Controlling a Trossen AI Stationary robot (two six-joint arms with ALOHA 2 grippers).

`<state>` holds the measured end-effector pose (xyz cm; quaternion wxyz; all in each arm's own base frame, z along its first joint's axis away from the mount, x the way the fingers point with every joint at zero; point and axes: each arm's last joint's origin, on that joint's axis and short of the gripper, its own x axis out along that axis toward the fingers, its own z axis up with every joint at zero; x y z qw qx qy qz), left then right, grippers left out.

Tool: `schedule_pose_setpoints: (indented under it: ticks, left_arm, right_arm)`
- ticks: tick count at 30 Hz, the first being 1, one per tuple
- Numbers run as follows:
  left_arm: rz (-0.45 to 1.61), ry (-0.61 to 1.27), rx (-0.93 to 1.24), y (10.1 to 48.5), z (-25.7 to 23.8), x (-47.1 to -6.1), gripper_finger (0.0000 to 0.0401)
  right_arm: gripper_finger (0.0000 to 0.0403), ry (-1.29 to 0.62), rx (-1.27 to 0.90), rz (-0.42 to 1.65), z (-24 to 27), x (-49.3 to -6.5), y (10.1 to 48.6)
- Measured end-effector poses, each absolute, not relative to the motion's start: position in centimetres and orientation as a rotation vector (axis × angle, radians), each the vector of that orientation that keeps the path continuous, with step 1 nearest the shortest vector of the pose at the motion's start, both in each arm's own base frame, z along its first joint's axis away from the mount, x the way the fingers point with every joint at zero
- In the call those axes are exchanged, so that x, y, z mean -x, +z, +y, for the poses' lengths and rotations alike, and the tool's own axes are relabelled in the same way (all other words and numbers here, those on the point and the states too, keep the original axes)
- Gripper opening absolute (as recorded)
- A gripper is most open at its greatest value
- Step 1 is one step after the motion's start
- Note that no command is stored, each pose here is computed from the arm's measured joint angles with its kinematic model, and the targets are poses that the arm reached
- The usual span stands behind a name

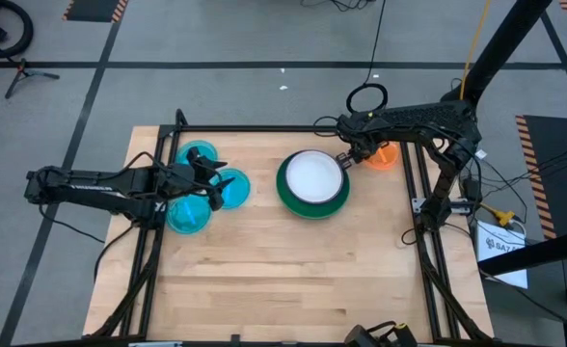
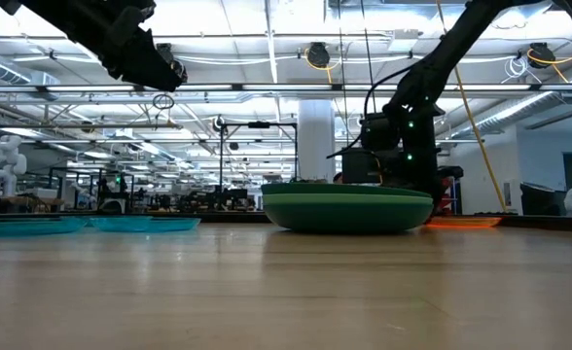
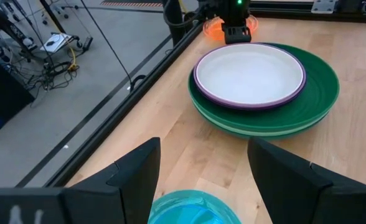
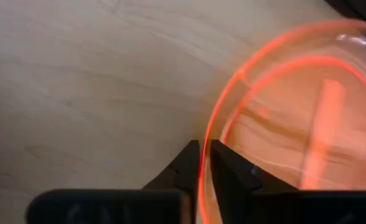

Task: Stack plastic plates
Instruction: Stack the orange plate on the white plate

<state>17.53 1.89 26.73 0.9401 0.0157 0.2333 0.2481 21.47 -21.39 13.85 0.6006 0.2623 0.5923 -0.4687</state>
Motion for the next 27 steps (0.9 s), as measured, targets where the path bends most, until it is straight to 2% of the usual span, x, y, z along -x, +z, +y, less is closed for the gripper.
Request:
schedule_pose_setpoints:
  ticks: [3,9,18,21,27]
  left_arm:
    - [0.476,0.506,-0.033,26.7,1.9,-17.5,0.0246]
    - [0.476,0.506,-0.033,26.7,1.9,-17.5,0.0246]
    - [0.477,0.505,-0.038,26.7,1.9,-17.5,0.0246]
    - [0.477,0.505,-0.038,26.7,1.9,-17.5,0.0246]
    - [0.477,0.505,-0.037,26.7,1.9,-17.5,0.0246]
  right_arm:
    - [0.0005,-1.081,-0.602,1.368,-21.2,-21.5,14.3]
    - [0.0007,-1.062,-0.574,1.332,-20.3,-21.7,15.9]
    - [0.0003,-0.997,-0.490,1.200,-18.2,-23.0,22.3]
    - [0.0003,-0.919,-0.404,1.152,-16.8,-23.8,24.6]
    - [0.0003,-0.610,-0.262,1.076,-13.0,-26.1,27.7]
